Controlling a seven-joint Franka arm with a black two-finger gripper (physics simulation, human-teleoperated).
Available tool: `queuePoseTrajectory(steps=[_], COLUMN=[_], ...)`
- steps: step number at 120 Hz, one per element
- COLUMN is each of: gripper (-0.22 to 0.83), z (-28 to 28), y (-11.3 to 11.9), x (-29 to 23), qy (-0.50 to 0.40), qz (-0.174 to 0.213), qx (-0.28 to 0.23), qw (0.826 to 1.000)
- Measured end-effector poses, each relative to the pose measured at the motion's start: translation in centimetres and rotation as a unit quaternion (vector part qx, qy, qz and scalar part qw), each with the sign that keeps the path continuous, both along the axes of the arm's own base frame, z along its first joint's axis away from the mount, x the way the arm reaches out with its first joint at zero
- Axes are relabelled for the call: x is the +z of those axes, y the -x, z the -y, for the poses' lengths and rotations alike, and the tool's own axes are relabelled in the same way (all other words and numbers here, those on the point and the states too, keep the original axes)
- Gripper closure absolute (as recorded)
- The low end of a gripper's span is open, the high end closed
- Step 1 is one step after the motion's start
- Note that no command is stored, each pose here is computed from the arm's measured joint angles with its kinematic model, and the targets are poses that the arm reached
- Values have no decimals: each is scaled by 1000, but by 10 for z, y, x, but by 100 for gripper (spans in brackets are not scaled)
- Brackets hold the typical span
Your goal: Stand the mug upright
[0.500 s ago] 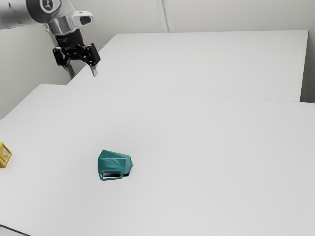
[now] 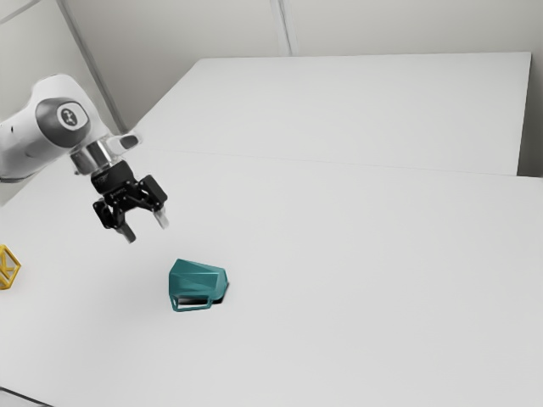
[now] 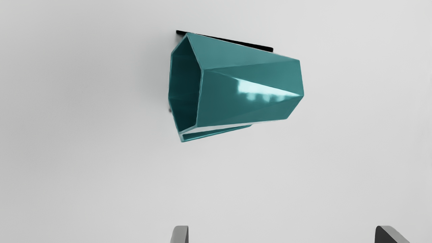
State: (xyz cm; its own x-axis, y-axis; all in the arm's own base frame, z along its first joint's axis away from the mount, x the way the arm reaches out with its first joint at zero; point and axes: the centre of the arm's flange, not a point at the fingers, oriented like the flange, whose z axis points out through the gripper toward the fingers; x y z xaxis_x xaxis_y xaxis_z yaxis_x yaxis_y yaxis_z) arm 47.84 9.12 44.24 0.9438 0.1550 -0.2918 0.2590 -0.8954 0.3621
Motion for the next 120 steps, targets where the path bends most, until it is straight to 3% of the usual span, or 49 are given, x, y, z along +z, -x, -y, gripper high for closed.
queuePoseTrajectory(steps=[15, 53, 75, 120], gripper=[0, 0, 0, 0], z=[-16, -58, -48, -38], y=[17, 6, -3, 14], x=[-57, -108, -140, -169], qy=[77, 161, 189, 223], qz=[14, 105, 135, 174], qx=[53, 90, 69, 45], qw=[996, 977, 970, 958])
